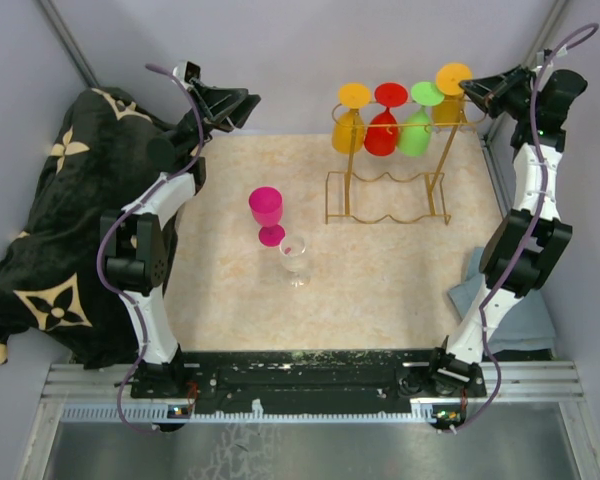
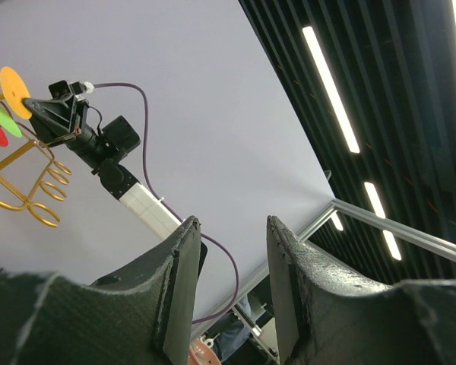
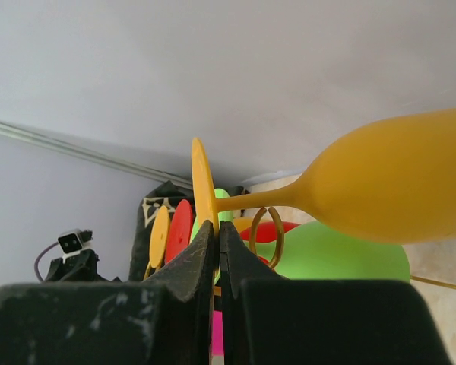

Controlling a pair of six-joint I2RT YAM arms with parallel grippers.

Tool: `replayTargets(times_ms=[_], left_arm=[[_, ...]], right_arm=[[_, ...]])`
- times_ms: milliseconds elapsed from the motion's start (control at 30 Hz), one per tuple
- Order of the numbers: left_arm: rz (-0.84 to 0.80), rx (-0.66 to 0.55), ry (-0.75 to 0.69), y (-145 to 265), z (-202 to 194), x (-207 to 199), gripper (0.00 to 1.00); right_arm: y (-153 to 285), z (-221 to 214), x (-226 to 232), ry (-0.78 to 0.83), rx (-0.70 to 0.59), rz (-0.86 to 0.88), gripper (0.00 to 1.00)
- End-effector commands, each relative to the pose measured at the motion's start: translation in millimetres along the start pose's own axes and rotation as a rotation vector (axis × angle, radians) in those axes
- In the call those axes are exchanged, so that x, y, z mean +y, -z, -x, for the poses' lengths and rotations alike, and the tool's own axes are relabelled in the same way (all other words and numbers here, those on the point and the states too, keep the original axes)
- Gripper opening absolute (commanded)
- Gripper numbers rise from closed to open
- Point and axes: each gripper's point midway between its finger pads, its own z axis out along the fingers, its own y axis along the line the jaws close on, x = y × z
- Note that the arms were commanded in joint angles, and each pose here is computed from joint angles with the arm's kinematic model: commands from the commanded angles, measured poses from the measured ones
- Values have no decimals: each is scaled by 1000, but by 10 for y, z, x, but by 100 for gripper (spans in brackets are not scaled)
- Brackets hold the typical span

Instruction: Place the wine glass upside down on the wine glass rack

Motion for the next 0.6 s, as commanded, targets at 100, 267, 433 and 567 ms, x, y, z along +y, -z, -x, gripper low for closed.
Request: replayTargets(times_ms=[100,267,433,567], left_arm=[[-34,27,-47,-1,-83,-164,46],[-34,29,-45,-4,-91,-162,46],[-34,30,-44,1,-99,-166,46],[-36,30,-43,1,-103,-177,46]], right_arm=[[148,101,430,109,-45,59,0],[193,141,489,108,-60,63,0],[212,180,562,104,-67,73,0],[202,194,547,93,-62,56,0]])
